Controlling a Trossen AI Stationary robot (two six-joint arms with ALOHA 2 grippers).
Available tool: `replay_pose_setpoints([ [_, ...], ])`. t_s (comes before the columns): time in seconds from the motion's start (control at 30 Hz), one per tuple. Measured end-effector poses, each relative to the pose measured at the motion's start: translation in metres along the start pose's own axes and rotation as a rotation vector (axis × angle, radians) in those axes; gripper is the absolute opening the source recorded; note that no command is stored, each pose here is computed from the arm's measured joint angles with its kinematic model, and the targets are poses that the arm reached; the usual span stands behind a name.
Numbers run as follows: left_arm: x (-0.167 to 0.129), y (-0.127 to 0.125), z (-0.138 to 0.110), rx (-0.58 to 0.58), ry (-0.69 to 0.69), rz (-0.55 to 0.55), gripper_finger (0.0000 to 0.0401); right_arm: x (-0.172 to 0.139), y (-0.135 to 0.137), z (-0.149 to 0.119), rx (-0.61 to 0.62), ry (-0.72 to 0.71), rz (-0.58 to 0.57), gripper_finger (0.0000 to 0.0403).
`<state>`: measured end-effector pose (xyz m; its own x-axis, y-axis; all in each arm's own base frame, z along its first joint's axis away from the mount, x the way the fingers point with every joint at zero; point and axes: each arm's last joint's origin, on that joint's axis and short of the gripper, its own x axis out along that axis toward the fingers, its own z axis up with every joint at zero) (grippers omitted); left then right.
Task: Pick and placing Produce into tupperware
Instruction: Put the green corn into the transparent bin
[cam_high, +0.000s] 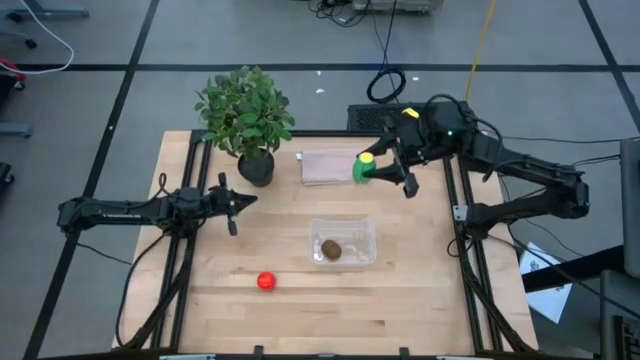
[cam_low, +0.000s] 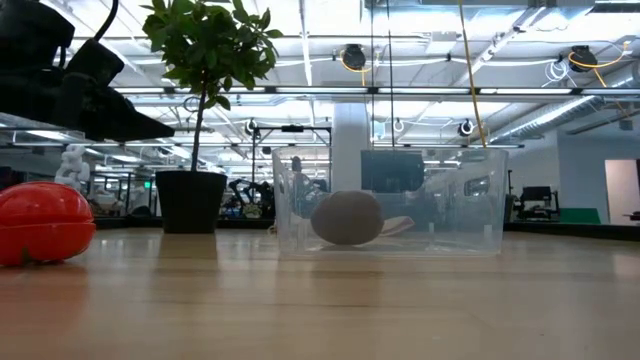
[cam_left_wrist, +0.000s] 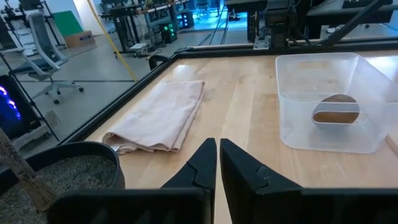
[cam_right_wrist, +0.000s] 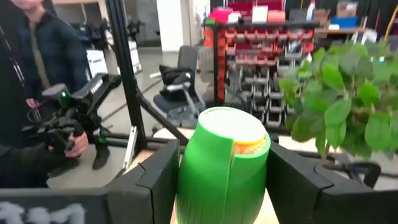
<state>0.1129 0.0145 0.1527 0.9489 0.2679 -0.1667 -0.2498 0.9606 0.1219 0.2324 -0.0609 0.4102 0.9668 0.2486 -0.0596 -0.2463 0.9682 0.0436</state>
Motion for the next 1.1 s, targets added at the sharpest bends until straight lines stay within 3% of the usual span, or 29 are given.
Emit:
replay_pose_setpoints([
  [0.13, 0.000, 0.000, 0.000, -0.001, 0.000, 0.000, 0.0026, -0.003, 0.002, -0.005, 0.031, 0.061, -0.001, 0.0189],
  [0.33, 0.000, 0.000, 0.000, 0.001, -0.001, 0.000, 0.0026, 0.001, 0.003, -0.030, 0.113, 0.280, -0.050, 0.0189],
  [0.57, 0.000, 0.000, 0.000, 0.003, -0.001, 0.000, 0.0026, 0.019, 0.010, -0.058, 0.187, 0.498, -0.026, 0.0189],
  [0.87, 0.000, 0.000, 0.000, -0.001, -0.001, 0.000, 0.0026, 0.047, 0.017, -0.092, 0.167, 0.728, -0.032, 0.0189],
  [1.1, 0.000, 0.000, 0.000, -0.003, -0.001, 0.000, 0.0026, 0.068, 0.019, -0.114, 0.187, 0.821, 0.000, 0.0189],
])
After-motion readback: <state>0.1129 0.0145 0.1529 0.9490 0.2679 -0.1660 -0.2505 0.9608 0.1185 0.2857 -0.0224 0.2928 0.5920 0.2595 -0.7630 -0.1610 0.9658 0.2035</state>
